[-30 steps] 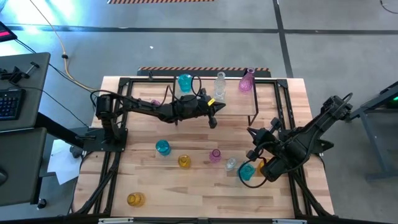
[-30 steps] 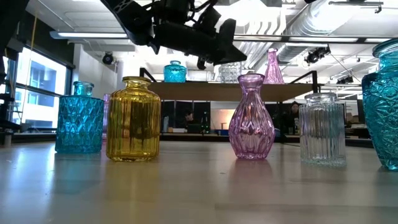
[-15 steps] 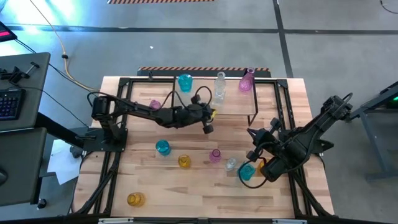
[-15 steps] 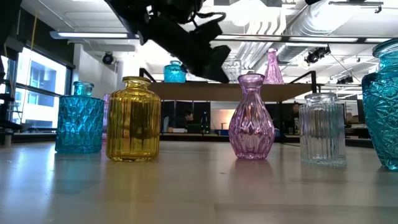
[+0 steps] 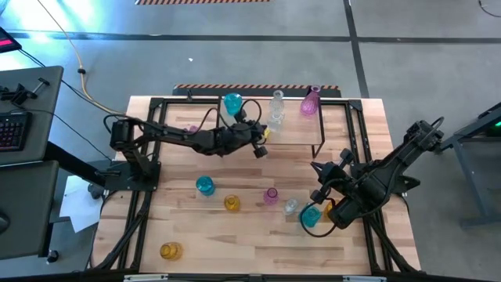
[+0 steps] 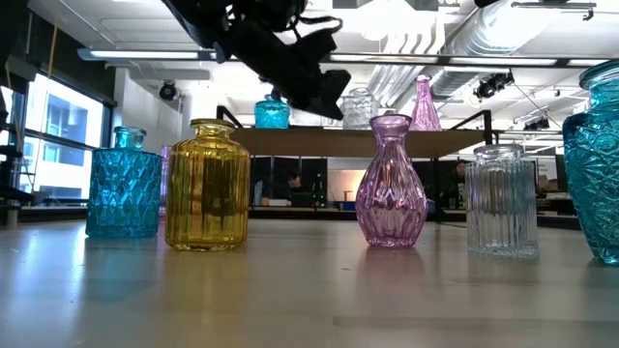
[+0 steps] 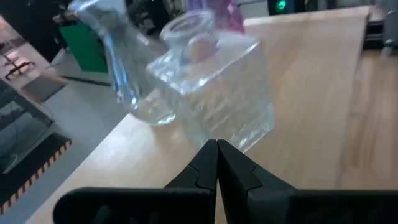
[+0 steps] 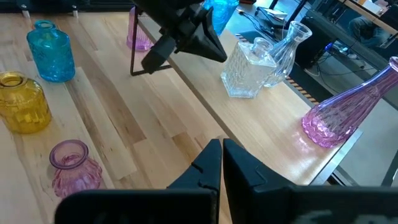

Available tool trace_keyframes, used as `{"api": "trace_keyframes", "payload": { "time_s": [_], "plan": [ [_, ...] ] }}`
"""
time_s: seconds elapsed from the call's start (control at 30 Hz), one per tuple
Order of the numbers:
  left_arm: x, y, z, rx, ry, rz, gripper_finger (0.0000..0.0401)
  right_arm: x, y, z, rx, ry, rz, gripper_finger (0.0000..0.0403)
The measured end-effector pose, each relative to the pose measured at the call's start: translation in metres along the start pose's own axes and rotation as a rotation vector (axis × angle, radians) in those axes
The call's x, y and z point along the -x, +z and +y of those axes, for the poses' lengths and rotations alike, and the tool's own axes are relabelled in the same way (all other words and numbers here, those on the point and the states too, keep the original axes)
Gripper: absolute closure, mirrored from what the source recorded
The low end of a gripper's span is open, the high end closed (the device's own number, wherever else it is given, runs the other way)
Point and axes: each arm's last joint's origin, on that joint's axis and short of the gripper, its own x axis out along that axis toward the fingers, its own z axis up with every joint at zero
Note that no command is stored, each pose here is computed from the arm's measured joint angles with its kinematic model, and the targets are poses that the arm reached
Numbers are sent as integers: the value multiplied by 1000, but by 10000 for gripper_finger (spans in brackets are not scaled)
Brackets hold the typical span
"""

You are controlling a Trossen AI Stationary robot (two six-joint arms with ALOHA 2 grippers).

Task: Sort vases onto shelf
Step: Put the left transparent vase on the shelf aligned with the other transparent vase

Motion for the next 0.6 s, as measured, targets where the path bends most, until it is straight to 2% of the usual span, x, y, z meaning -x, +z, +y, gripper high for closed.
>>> {"api": "trace_keyframes", "payload": {
  "time_s": [0.23,0.43,0.6],
  "plan": [
    [-6,-4,6,24,6,21,401,0,0,0,0,0,0,402],
    [-5,-2,2,60,-106,-4,401,0,0,0,0,-2,-3,402],
    [-5,-1,2,85,-122,-20,401,0,0,0,0,-2,-3,402]
  ]
}}
